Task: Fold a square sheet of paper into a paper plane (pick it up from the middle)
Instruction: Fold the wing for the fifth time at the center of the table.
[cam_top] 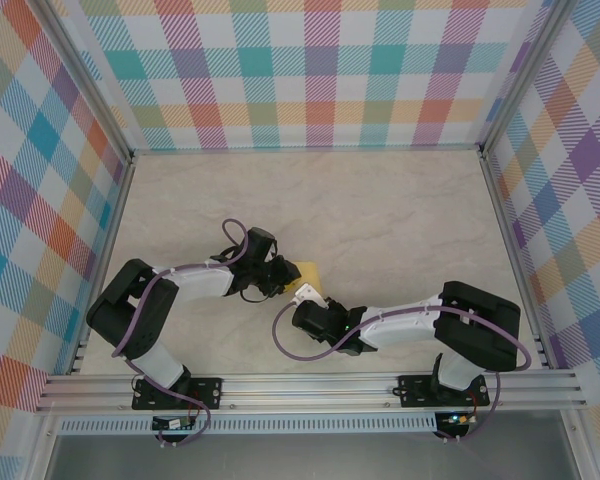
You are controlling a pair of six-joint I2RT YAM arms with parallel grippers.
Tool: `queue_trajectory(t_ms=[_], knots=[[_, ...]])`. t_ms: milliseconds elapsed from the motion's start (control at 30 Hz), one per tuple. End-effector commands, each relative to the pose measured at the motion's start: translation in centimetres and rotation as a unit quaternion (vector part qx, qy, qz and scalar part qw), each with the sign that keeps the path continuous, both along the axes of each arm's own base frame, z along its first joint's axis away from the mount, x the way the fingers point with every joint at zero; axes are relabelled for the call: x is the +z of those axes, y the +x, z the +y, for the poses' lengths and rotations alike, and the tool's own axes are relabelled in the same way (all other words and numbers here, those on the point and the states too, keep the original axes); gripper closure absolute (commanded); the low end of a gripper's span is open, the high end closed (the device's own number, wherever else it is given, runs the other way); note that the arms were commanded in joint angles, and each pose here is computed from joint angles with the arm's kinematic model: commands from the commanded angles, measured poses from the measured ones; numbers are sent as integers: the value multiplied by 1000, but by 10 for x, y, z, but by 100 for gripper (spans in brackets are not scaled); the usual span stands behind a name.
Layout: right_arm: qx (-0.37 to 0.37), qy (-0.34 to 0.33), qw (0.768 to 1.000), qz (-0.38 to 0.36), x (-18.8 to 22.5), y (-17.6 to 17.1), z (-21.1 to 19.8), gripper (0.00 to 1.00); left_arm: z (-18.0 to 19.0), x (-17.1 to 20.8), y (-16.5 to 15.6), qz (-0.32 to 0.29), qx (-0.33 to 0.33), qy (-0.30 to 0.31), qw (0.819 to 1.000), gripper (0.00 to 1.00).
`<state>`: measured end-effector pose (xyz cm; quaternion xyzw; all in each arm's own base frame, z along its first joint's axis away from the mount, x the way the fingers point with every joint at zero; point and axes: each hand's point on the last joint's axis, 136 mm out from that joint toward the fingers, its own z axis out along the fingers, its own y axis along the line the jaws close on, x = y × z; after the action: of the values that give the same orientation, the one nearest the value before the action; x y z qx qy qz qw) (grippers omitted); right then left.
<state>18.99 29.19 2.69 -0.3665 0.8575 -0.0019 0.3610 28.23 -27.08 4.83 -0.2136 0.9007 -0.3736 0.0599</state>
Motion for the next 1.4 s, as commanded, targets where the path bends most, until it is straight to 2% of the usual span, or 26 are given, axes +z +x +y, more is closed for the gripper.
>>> queue_trajectory(t_ms=[0, 67, 233, 433, 567, 1000, 1200, 1367], knots=[[-13, 14, 1000, -6, 2, 3, 8, 86, 5, 11, 9, -15, 7, 10, 1000, 77], [-15, 19, 1000, -5, 2, 4, 9, 89, 11, 13, 9, -18, 10, 26, 999, 73], [-24, 55, 998, 4, 3, 4, 12, 91, 31, 21, 8, -33, 21, 79, 996, 50], [-21, 113, 992, 43, 3, 3, 16, 91, 50, 29, 5, -45, 40, 113, 992, 39], [-23, 156, 985, 71, 4, 3, 17, 91, 56, 33, 3, -51, 45, 119, 990, 38], [-45, 233, 962, 138, -3, 6, 9, 91, 56, 34, -1, -50, 43, 115, 991, 38], [-51, 250, 952, 167, -7, 5, 9, 90, 57, 29, -4, -44, 41, 114, 992, 38], [-54, 271, 936, 220, -12, 2, 11, 90, 56, 30, -5, -43, 40, 112, 992, 38]])
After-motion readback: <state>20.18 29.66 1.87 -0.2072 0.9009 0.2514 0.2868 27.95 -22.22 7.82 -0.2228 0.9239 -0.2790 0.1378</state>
